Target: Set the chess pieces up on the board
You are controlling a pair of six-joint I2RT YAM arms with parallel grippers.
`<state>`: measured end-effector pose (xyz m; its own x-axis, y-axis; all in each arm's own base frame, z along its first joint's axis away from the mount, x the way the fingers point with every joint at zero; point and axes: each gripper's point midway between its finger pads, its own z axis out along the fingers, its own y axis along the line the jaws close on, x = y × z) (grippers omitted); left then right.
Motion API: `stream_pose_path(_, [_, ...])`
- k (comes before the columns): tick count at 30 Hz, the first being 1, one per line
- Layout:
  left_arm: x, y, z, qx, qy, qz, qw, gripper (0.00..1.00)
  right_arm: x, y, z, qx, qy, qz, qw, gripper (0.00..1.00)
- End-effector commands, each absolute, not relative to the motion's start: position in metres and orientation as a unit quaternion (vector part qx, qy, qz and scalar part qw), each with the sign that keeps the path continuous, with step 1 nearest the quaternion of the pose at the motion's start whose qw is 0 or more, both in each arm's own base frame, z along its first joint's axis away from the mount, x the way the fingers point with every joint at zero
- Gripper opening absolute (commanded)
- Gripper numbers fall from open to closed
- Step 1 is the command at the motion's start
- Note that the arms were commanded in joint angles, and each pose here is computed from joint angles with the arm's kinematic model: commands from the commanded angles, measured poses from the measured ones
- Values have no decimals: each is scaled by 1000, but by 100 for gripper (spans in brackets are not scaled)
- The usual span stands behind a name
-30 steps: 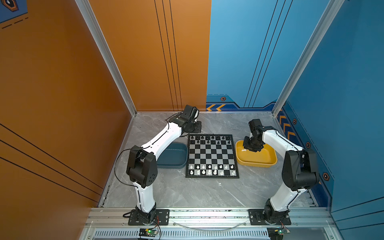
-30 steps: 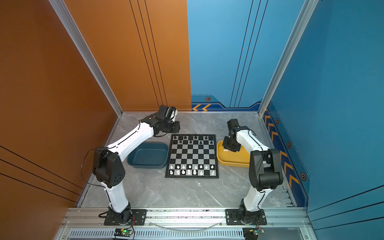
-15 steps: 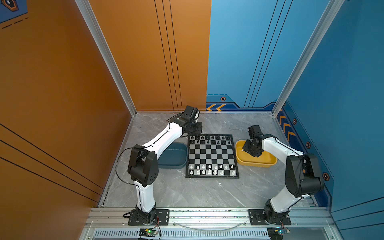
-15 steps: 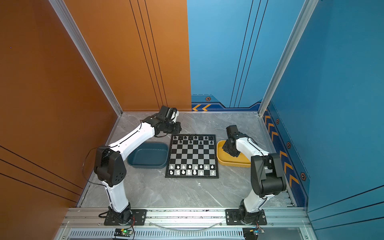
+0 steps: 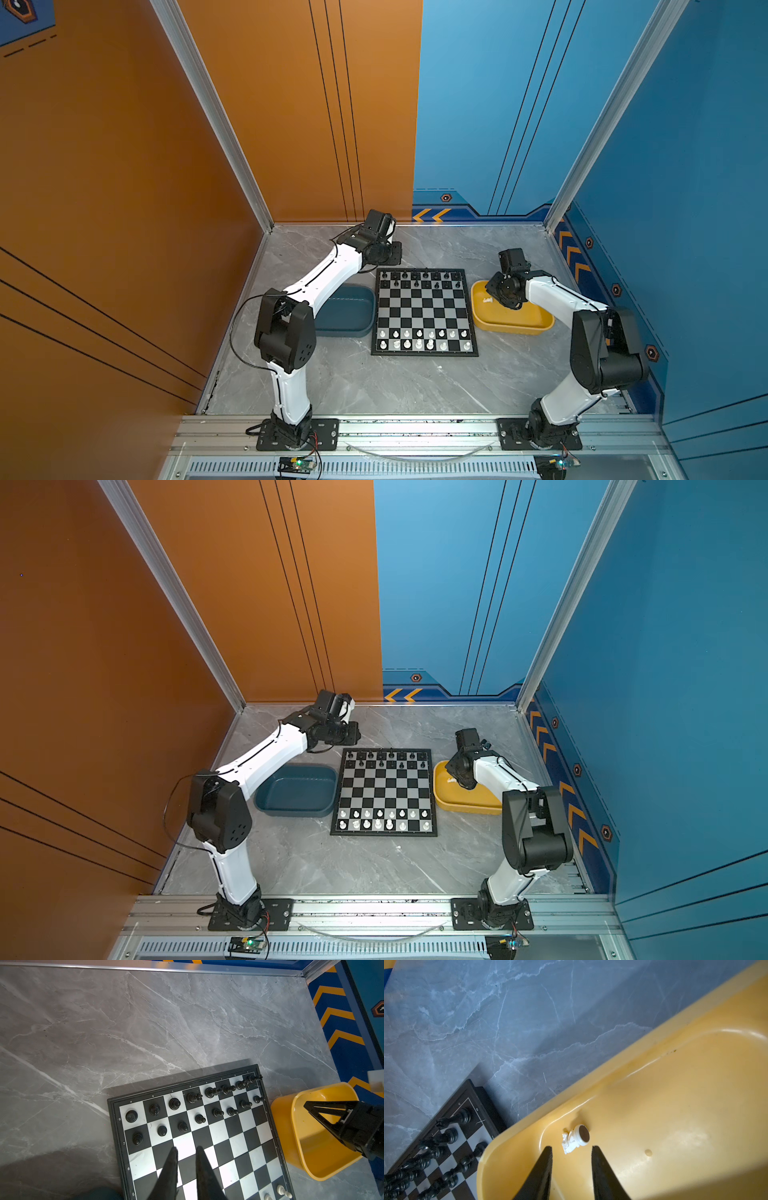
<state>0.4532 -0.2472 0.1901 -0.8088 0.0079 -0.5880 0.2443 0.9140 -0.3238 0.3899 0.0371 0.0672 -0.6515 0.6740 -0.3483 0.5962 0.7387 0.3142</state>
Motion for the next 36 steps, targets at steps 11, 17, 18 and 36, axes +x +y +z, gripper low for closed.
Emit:
stream_pose_path(11, [450, -248, 188, 65, 929, -211, 296, 19, 371, 41, 56, 377, 902, 84, 193, 37])
stream_pose_path(17, [450, -244, 186, 61, 930, -211, 295, 19, 366, 43, 49, 381, 902, 85, 183, 37])
stream_pose_path(18, [450, -244, 186, 61, 930, -211, 295, 19, 366, 44, 48, 381, 902, 85, 182, 37])
stream_pose_path(36, [451, -240, 182, 52, 932, -209, 291, 19, 370, 47, 25, 387, 904, 90, 157, 37])
